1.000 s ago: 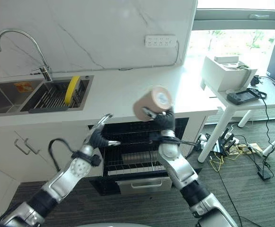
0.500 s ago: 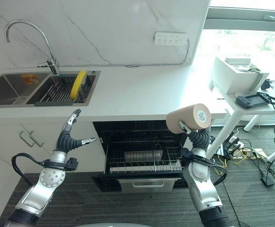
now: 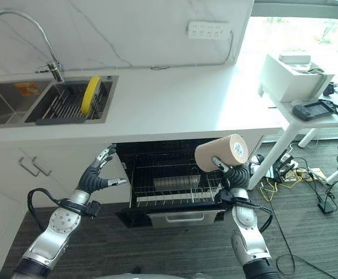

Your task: Place the dishes in the dishwasher.

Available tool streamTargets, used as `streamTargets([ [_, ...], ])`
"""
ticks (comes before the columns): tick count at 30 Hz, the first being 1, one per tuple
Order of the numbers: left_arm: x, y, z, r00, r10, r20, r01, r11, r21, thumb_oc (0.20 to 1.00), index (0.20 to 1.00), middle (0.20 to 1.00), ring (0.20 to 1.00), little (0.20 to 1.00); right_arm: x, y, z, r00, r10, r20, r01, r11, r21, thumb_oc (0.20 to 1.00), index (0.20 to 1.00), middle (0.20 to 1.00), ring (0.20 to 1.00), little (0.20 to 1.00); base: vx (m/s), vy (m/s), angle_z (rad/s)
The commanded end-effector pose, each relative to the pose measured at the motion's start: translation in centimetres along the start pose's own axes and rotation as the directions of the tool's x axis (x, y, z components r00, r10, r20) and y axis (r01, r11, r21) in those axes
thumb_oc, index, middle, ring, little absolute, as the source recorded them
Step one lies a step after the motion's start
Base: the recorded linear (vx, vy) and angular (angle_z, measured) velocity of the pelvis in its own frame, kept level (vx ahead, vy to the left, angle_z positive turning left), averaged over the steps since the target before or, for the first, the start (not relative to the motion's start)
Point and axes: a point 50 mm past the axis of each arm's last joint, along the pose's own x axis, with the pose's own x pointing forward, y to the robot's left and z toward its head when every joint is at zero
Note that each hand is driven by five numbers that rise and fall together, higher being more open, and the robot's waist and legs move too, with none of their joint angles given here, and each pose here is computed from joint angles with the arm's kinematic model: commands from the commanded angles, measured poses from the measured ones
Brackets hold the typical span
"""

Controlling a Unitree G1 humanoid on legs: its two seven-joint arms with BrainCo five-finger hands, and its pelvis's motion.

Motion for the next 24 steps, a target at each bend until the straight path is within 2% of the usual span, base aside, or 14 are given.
streamTargets([
  [1,1.2,1.4,2.9,0.985,0.02,0.169,-0.015,0.999,-0.03,1.0,1.0,1.0,1.0,1.0,1.4,2.9,2.8,0.972,0.097,0.214,-0.119,0.989,0.09,0.2,0.2,0.2,0.2,0.2,0.22,-0.417,0.52],
  [4,2.6,0.7,2.9,0.987,0.02,0.158,-0.017,1.0,-0.021,1.0,1.0,1.0,1.0,1.0,2.9,4.2,3.2,0.964,0.099,0.245,-0.133,0.983,0.124,0.2,0.2,0.2,0.2,0.2,0.17,-0.458,0.54],
  [7,1.6,0.4,2.7,0.986,0.055,0.154,-0.048,0.998,-0.05,1.0,1.0,1.0,1.0,1.0,2.6,3.7,4.2,0.958,0.101,0.27,-0.138,0.983,0.123,0.2,0.2,0.2,0.2,0.2,0.21,-0.258,0.56],
  [12,1.6,-1.0,2.3,0.986,-0.023,0.165,0.022,1.0,0.006,1.0,1.0,1.0,1.0,1.0,2.6,4.3,5.0,0.944,0.043,0.329,-0.088,0.988,0.125,0.2,0.2,0.2,0.2,0.2,0.24,0.14,-0.14],
  [15,2.1,-1.0,2.0,0.988,-0.015,0.156,0.012,1.0,0.023,1.0,1.0,1.0,1.0,1.0,2.3,4.5,4.5,0.946,0.052,0.321,-0.095,0.988,0.121,0.2,0.2,0.2,0.2,0.2,0.2,0.141,-0.4],
  [20,0.8,0.0,1.7,0.992,-0.018,0.122,0.008,0.997,0.081,1.0,1.0,1.0,1.0,1.0,1.9,4.9,5.0,0.948,0.056,0.313,-0.107,0.983,0.148,0.2,0.2,0.2,0.2,0.2,0.12,0.022,-0.14],
  [24,0.6,0.4,1.6,0.993,0.005,0.115,-0.014,0.996,0.083,1.0,1.0,1.0,1.0,1.0,1.7,5.1,5.0,0.95,0.056,0.309,-0.107,0.983,0.15,0.2,0.2,0.2,0.2,0.2,0.04,-0.017,0.44],
])
